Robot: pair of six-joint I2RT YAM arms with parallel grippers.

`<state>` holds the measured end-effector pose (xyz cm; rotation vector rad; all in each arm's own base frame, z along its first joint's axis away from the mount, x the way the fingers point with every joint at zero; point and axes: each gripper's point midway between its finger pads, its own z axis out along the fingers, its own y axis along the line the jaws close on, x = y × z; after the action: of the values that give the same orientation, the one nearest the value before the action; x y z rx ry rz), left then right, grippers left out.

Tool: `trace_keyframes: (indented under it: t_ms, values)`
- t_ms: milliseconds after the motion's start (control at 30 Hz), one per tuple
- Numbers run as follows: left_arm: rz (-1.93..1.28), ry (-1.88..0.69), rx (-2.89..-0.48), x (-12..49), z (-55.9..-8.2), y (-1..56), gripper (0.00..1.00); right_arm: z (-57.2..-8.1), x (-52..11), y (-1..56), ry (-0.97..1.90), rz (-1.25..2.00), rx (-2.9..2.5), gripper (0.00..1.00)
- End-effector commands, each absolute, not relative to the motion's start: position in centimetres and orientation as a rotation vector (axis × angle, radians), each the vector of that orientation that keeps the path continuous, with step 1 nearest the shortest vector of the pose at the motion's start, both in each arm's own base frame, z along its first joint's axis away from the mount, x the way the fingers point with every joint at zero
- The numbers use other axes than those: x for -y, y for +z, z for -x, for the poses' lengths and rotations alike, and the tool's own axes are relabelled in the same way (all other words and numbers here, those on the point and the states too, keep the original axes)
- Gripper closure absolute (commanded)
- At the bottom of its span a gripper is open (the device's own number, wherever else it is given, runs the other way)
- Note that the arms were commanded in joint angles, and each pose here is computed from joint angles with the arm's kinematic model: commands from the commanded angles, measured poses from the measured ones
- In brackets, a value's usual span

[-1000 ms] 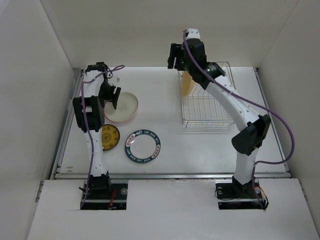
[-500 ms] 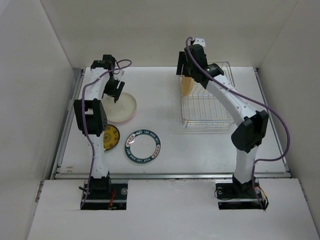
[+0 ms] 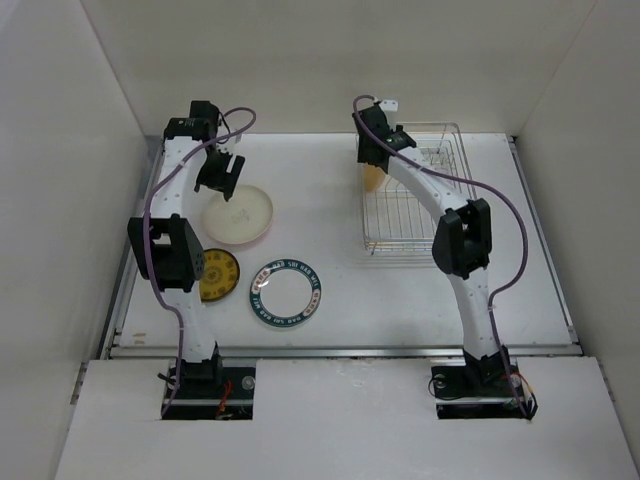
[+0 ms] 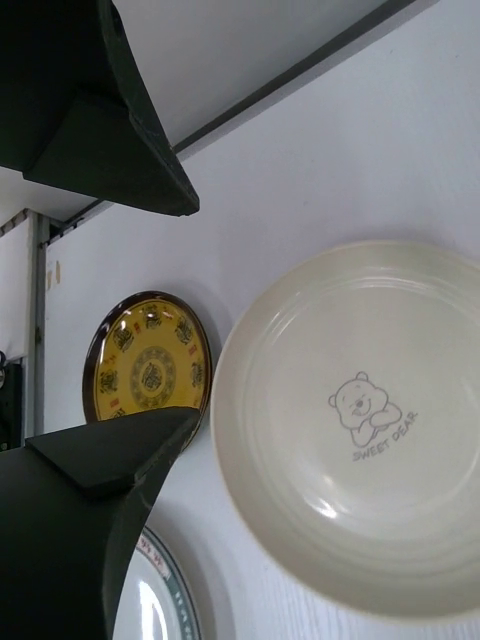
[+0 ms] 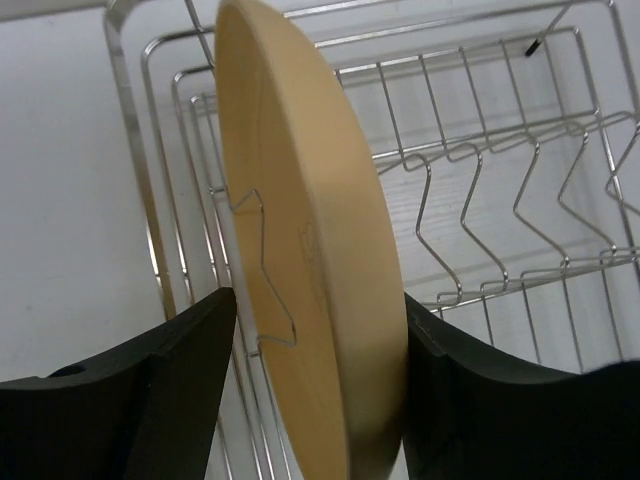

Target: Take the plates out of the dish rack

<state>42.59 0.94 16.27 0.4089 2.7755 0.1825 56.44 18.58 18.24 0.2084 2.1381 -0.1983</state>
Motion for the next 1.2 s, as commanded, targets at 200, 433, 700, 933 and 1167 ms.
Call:
trace_keyframes:
  t_ms: [200, 433, 700, 933, 1167]
  values:
    - [-0.438, 0.071, -2.721, 0.4, -40.4, 19.8, 0.26, -55.9, -15.0, 25.1, -0.288, -0.294, -2.0, 0.74]
    - [-0.463, -0.01, -2.695, 1.8, -39.8, 21.8, 0.26, -52.2, -13.8, 34.4, -0.392, -0.327, -1.814, 0.93]
    - [-0.516, -0.159, -2.583, 3.9, -37.7, 25.8, 0.23, -46.8, -14.9, 40.1, -0.327, -0.259, -1.742, 1.0]
    - [-0.658, -0.458, -2.288, 8.7, -36.7, 28.1, 0.07, -42.2, -36.0, 31.9, 0.829, 0.55, -1.853, 1.0]
    - [-0.583, -0.419, -2.459, 7.6, -38.3, 23.7, 0.04, -38.7, -45.1, 30.6, 1.514, 0.813, -1.733, 1.0]
